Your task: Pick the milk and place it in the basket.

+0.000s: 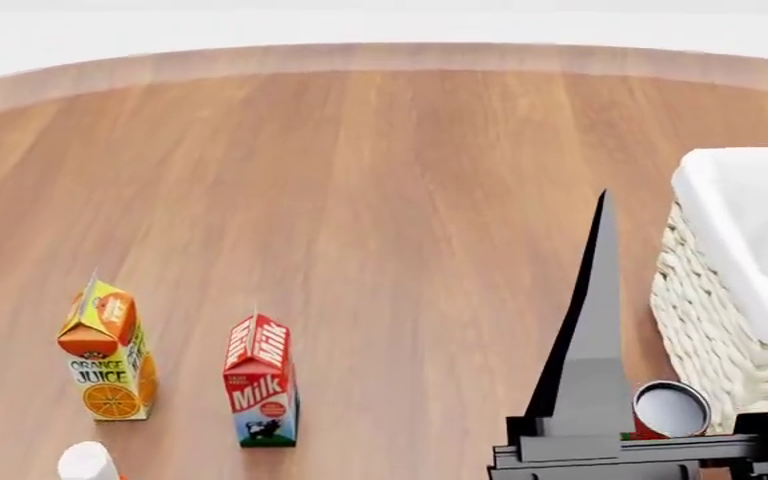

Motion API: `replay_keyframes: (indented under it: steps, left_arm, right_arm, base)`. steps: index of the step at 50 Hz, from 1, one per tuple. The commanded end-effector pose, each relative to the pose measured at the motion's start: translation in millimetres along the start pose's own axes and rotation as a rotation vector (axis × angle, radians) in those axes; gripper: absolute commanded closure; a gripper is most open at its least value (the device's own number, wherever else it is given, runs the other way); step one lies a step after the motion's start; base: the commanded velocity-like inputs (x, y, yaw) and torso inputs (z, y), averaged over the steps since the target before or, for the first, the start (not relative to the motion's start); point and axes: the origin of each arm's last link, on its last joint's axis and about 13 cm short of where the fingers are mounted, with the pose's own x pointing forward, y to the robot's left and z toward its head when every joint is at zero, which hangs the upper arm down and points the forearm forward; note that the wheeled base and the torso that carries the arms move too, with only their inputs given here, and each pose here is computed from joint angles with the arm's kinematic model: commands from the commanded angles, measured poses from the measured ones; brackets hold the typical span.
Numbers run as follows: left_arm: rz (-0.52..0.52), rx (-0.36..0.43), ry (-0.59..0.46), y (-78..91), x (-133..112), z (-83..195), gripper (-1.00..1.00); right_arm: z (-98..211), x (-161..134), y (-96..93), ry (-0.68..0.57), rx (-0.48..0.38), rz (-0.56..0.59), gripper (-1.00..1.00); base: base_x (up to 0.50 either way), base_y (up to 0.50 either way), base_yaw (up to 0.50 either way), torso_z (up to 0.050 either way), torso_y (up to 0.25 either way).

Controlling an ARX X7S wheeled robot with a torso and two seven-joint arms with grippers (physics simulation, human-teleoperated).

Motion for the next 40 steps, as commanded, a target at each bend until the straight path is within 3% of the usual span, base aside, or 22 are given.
replay_keyframes:
  steps: [1, 40]
  left_arm:
    - [0.005, 0.002, -0.017, 1.1, 1.0, -0.5, -1.00]
    - [0.004, 0.004, -0.014, 1.6, 1.4, -1.0, -1.00]
  right_arm:
    - [0.3, 0.3, -1.8, -0.019, -0.009, -0.004, -1.00]
    - [-1.8, 0.8, -0.8, -0.010, -0.003, 0.010, -1.00]
  base:
    - [0.48, 0.00, 0.00, 0.000, 0.000]
    - [0.48, 0.00, 0.00, 0.000, 0.001]
